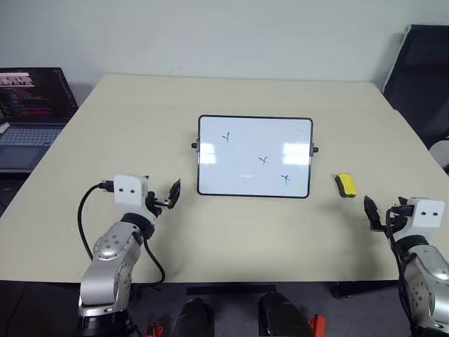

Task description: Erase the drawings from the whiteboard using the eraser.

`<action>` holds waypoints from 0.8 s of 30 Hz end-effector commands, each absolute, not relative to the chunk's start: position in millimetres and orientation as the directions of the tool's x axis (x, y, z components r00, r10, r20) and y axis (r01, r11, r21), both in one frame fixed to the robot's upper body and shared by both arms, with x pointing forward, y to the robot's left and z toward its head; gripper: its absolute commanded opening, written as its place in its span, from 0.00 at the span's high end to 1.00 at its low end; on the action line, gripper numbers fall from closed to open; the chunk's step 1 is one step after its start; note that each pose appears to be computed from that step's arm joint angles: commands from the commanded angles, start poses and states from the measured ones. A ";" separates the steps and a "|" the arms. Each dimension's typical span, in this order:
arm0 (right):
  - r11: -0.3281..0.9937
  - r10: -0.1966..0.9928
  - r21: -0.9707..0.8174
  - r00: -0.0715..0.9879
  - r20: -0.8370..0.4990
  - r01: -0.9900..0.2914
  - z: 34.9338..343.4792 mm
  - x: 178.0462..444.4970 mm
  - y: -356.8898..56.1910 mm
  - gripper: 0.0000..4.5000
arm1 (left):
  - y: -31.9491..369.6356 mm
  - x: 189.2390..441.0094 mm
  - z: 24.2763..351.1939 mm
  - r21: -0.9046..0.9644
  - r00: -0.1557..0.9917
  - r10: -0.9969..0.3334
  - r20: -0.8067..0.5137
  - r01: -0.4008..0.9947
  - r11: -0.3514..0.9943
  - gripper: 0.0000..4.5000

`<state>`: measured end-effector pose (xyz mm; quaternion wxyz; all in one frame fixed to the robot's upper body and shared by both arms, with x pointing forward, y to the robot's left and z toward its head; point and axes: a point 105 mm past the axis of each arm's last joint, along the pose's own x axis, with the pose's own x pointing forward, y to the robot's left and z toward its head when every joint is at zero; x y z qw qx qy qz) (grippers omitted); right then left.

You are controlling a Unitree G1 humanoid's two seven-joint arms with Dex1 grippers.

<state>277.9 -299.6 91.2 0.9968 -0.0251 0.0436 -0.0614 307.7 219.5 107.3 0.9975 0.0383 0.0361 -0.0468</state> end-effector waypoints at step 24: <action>0.997 0.066 -0.021 0.986 -0.156 -0.070 137.6 287.7 -245.0 0.01 | 162.4 294.7 173.3 0.163 0.599 -0.797 -0.078 0.797 0.582 0.00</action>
